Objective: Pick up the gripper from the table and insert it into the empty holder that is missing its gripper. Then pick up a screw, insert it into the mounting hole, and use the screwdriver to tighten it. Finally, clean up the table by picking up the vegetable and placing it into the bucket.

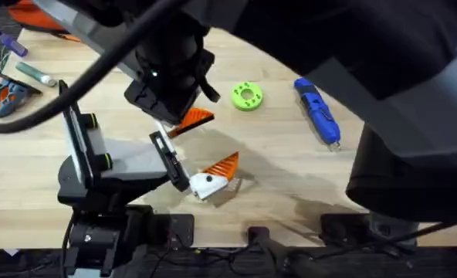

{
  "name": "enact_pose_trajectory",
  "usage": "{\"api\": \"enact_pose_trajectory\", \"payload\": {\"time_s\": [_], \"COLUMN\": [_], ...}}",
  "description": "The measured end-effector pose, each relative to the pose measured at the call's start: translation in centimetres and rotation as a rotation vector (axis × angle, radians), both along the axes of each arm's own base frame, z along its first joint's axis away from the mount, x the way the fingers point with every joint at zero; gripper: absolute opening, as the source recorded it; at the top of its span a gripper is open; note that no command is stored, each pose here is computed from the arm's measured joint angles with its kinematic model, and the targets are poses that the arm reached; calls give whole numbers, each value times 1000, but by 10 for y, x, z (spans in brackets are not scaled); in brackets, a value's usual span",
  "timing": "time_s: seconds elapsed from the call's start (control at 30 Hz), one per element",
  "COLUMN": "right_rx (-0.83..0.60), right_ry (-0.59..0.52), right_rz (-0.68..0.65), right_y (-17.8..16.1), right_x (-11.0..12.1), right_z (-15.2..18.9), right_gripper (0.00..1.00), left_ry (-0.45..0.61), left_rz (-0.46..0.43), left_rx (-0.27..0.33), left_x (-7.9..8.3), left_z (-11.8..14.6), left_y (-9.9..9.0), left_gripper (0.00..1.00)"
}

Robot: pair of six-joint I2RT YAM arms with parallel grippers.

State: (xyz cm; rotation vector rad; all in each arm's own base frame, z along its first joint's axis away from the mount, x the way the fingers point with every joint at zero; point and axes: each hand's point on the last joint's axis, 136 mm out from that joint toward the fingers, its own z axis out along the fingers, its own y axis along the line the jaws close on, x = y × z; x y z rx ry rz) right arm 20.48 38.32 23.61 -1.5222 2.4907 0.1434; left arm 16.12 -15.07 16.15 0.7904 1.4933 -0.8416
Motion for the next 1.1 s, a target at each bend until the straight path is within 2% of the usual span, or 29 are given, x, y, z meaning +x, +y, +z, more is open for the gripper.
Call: {"api": "enact_pose_trajectory", "payload": {"time_s": [1.1], "right_rx": [27], "right_ry": [-14], "right_rz": [13], "right_y": [7], "right_x": [4], "right_z": [2], "right_gripper": [7], "left_ry": [0], "left_rz": [0], "left_rx": [0], "left_x": [0], "left_z": [0], "left_y": [0], "left_gripper": [985]}}
